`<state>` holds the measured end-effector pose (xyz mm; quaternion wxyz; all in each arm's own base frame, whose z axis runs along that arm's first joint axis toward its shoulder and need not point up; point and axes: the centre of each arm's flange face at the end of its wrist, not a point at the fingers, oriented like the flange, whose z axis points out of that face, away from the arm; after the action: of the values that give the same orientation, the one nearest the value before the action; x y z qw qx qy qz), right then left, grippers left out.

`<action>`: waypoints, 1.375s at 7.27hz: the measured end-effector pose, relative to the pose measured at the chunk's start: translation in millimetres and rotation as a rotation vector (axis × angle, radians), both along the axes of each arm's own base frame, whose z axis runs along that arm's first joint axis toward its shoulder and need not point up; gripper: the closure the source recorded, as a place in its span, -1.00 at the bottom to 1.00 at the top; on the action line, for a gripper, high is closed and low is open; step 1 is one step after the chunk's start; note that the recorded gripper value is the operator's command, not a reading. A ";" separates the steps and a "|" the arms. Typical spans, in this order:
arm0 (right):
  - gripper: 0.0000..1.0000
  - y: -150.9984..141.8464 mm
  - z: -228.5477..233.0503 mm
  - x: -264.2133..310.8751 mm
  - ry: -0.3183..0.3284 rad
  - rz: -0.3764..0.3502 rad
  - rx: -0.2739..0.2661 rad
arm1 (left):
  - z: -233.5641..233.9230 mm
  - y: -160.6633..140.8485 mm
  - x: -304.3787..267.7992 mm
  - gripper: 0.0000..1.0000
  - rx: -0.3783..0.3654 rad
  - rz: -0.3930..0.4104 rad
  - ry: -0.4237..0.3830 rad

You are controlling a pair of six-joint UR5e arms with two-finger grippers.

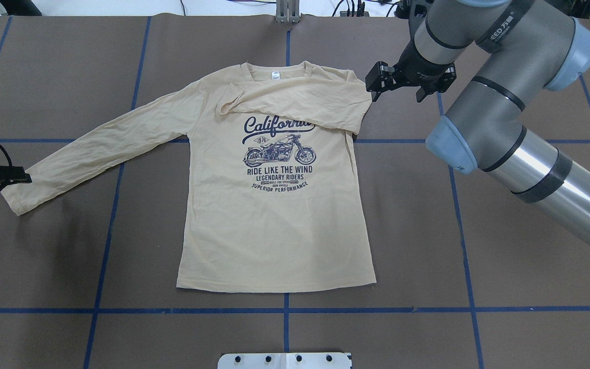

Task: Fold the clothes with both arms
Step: 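Grasp the other sleeve cuff with the left gripper while the right gripper hovers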

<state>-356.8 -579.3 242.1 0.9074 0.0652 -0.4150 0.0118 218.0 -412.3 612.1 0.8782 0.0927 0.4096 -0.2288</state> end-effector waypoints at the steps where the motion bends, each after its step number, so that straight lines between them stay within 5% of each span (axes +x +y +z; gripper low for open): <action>1: -0.99 0.8 0.2 1.2 -0.001 -0.001 0.000 | 10.7 2.5 1.8 -0.99 -0.007 -0.001 -0.021; 6: -0.99 2.5 -0.5 3.7 -0.003 0.001 0.002 | 24.6 9.1 14.5 -0.56 -0.001 0.005 -0.069; 8: -0.99 2.5 0.0 3.7 -0.003 0.001 0.001 | 27.1 11.5 20.0 0.05 0.002 0.010 -0.080; 10: -0.99 2.3 0.7 4.1 -0.002 0.002 0.000 | 27.1 12.1 21.6 1.00 0.003 0.012 -0.082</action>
<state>-352.8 -576.9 242.8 0.9069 0.0656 -0.4159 0.0126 239.6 -400.2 639.2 0.8954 0.1008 0.3744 -0.2188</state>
